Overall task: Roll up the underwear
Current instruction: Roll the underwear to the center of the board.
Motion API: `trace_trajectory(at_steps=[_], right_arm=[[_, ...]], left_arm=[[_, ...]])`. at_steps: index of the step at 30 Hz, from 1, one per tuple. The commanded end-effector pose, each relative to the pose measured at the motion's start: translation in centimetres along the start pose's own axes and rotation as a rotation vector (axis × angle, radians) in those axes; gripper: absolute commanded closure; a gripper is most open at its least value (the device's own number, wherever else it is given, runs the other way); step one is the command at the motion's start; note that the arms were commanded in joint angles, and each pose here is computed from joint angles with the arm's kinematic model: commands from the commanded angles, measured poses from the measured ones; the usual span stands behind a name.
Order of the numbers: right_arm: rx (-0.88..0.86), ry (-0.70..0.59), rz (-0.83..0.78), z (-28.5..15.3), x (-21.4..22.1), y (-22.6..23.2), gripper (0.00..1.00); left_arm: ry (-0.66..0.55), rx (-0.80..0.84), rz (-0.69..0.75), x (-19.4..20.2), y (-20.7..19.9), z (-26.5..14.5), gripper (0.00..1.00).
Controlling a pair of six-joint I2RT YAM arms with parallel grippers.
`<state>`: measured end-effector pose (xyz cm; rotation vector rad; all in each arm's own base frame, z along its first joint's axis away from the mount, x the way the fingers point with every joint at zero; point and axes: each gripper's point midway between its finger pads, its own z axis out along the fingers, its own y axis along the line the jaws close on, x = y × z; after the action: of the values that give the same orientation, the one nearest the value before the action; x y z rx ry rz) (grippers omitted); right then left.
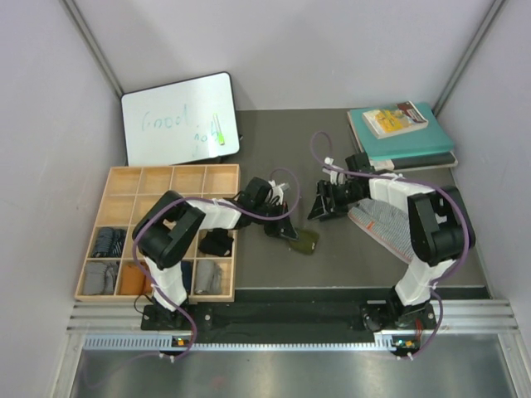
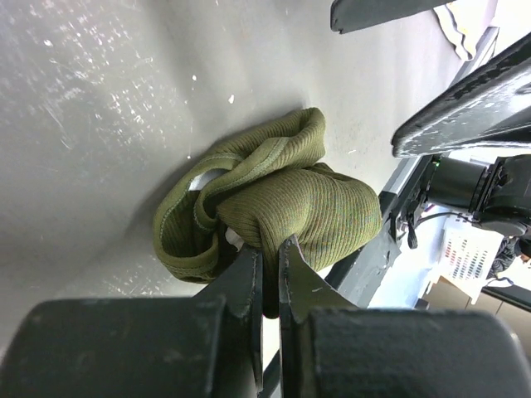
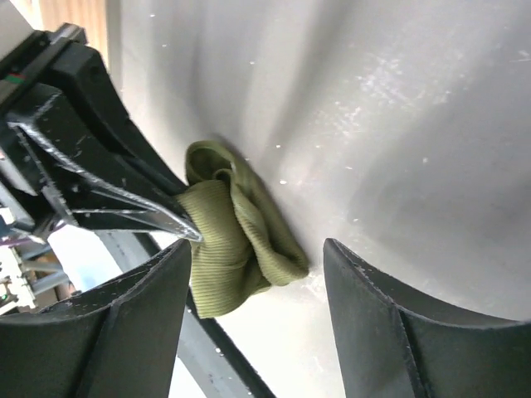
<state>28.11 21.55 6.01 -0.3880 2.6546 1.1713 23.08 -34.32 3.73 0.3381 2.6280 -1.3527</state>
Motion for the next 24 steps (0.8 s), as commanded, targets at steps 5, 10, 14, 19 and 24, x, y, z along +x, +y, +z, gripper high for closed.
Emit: trace_trajectory(at_steps=[5,10,14,19,24], right_arm=[[0.009,0.052,0.052,1.2,2.5,-1.7,0.34],[-0.051,0.072,0.050,2.0,4.0,-0.4,0.33],[-0.100,0.082,0.016,2.9,4.7,1.3,0.33],[-0.112,0.090,-0.024,3.1,4.9,2.5,0.38],[-0.104,0.112,-0.052,3.1,5.5,3.0,0.80]], left_arm=[[0.045,-0.205,-0.022,1.3,4.9,0.8,1.00],[0.051,-0.210,-0.025,1.3,4.8,0.7,1.00],[0.051,-0.214,-0.025,1.4,4.8,0.6,1.00],[0.046,-0.220,-0.033,1.4,5.0,0.6,1.00],[0.027,-0.208,-0.040,1.0,4.7,0.6,1.00]])
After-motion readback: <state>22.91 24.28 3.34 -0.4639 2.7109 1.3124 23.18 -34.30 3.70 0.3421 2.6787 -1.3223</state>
